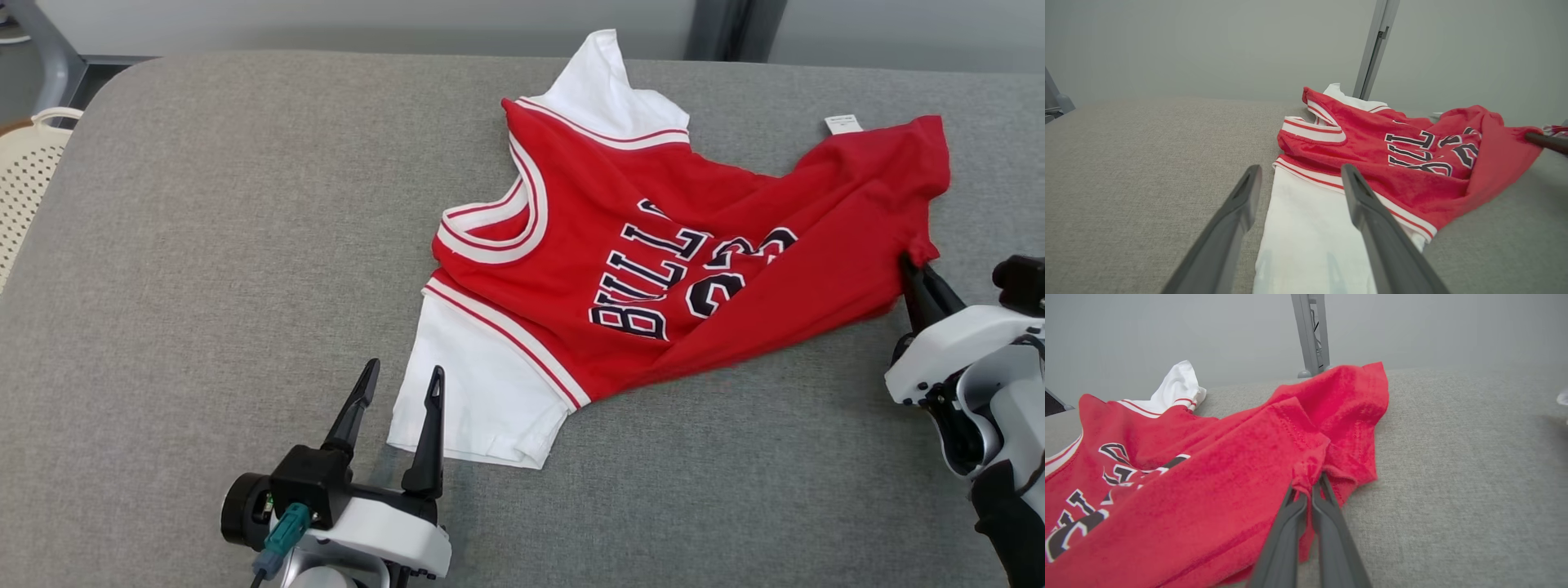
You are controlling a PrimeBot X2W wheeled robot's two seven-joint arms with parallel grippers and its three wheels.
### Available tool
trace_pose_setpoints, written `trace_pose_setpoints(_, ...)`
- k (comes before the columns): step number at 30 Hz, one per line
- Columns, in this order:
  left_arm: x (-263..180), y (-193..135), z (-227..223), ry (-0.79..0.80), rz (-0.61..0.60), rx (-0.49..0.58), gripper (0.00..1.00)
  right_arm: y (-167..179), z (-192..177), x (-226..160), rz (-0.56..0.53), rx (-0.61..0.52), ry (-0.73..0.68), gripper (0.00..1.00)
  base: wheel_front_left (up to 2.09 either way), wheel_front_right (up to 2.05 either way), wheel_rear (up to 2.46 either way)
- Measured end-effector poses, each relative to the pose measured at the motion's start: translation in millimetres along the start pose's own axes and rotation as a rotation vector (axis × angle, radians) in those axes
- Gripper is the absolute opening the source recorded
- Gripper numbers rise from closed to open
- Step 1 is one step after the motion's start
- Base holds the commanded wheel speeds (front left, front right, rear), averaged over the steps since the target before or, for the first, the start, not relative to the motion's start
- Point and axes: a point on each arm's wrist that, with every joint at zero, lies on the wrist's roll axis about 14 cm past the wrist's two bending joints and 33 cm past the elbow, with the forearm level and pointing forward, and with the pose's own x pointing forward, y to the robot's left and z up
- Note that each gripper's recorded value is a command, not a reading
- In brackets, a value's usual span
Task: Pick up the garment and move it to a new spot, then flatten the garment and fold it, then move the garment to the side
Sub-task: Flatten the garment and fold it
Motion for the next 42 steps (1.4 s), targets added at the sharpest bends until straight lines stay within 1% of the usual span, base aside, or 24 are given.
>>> trace_pose_setpoints(4, 0.9, -2.8, 1.4, -0.005, -0.009, -0.001, 1.0, -5.2, 6.7, -7.2, -0.014, 0.035, -0.046, 0.0, 0.0, 0.0, 0.0)
trace_pose_setpoints(5, 1.2, -4.0, 2.3, -0.008, -0.012, -0.001, 1.0, -8.4, 6.1, -15.3, -0.026, 0.077, -0.068, 0.0, 0.0, 0.0, 0.0)
trace_pose_setpoints(13, 2.2, -12.0, -0.1, -0.002, -0.035, -0.007, 1.0, -39.2, -32.9, -67.7, -0.134, 0.202, -0.063, 0.0, 0.0, 0.0, 0.0)
trace_pose_setpoints(14, 2.9, -13.6, -0.2, -0.002, -0.04, -0.006, 1.0, -40.7, -35.8, -72.4, -0.145, 0.216, -0.065, 0.02, 0.0, 0.0, 0.0)
trace_pose_setpoints(15, 3.7, -15.1, -0.4, -0.002, -0.046, -0.005, 1.0, -43.0, -38.6, -76.9, -0.158, 0.23, -0.066, 0.12, 0.0, 0.0, 0.0)
trace_pose_setpoints(16, 4.4, -16.6, -0.7, -0.001, -0.05, -0.005, 1.0, -46.0, -40.9, -81.3, -0.171, 0.239, -0.068, 0.33, 0.0, 0.0, 0.0)
trace_pose_setpoints(17, 4.9, -18.1, -1.0, 0.0, -0.057, -0.006, 1.0, -48.8, -42.5, -85.2, -0.182, 0.242, -0.07, 0.48, 0.0, 0.0, 0.0)
trace_pose_setpoints(18, 5.3, -19.2, -1.1, 0.0, -0.06, -0.006, 1.0, -50.2, -43.5, -88.5, -0.191, 0.25, -0.074, 0.84, 0.0, 0.0, 0.0)
trace_pose_setpoints(19, 5.7, -20.1, -1.0, 0.0, -0.063, -0.007, 1.0, -50.0, -44.7, -91.0, -0.195, 0.258, -0.078, 1.0, 0.0, 0.0, 0.0)
trace_pose_setpoints(22, 6.5, -21.9, -1.3, 0.0, -0.069, -0.006, 1.0, -50.5, -48.9, -98.6, -0.212, 0.277, -0.082, 1.0, 0.0, 0.0, 0.0)
trace_pose_setpoints(28, 7.4, -25.1, -0.3, -0.003, -0.079, -0.005, 1.0, -61.9, -54.9, -115.5, -0.268, 0.301, -0.094, 1.0, 0.0, 0.0, 0.0)
trace_pose_setpoints(32, 7.8, -27.6, 1.5, -0.008, -0.088, -0.006, 1.0, -67.7, -52.1, -124.4, -0.29, 0.291, -0.113, 1.0, 0.0, 0.0, 0.0)
trace_pose_setpoints(36, 7.1, -30.3, 5.7, -0.02, -0.096, -0.005, 1.0, -67.8, -33.3, -128.3, -0.284, 0.262, -0.173, 1.0, 0.0, 0.0, 0.0)
trace_pose_setpoints(42, 3.9, -35.8, 14.9, -0.047, -0.115, -0.002, 1.0, -59.5, 2.9, -135.1, -0.251, 0.161, -0.275, 1.0, 0.0, 0.0, 0.0)
